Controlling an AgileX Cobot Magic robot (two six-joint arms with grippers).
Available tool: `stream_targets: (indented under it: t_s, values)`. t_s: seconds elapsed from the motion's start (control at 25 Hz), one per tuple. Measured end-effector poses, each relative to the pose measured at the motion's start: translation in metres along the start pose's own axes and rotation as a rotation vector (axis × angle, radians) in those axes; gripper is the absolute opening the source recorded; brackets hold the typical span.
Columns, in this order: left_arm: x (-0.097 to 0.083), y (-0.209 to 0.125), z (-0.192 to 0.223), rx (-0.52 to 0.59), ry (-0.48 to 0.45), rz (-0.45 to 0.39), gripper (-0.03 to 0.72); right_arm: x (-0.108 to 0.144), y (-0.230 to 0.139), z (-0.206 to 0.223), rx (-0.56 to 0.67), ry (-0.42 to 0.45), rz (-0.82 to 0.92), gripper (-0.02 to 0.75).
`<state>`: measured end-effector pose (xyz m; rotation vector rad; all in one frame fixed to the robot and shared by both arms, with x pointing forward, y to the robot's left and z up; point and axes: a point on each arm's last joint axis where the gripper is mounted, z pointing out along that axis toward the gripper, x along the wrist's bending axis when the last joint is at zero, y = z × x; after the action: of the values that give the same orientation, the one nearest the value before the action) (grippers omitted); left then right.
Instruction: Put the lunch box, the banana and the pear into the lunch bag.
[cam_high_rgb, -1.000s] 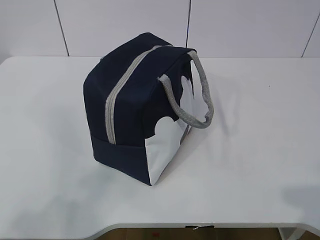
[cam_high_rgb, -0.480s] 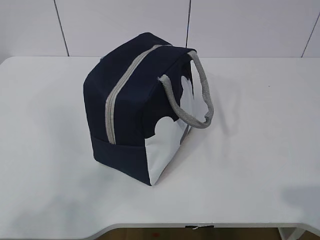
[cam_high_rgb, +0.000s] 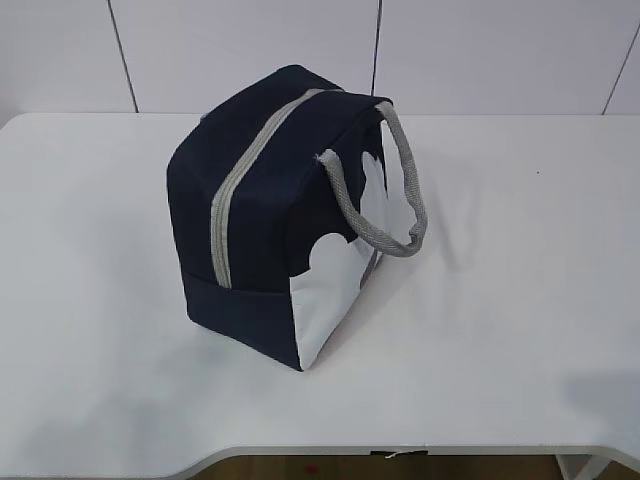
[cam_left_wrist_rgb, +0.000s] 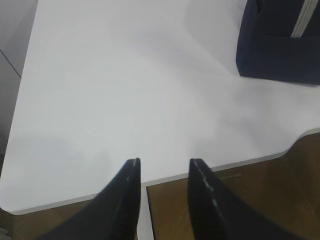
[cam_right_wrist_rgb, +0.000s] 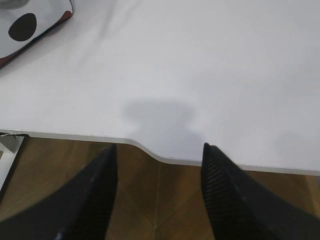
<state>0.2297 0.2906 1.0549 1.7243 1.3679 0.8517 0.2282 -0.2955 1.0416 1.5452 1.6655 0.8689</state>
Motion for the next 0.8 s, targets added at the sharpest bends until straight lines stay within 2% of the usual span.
stream_targets:
  t_s: [0.8]
  values:
    - [0.0000,0.0000,0.0000,0.000,0.000,0.000,0.245,0.0001,0.0000,0.0000,0.000,0.002,0.002,0.438]
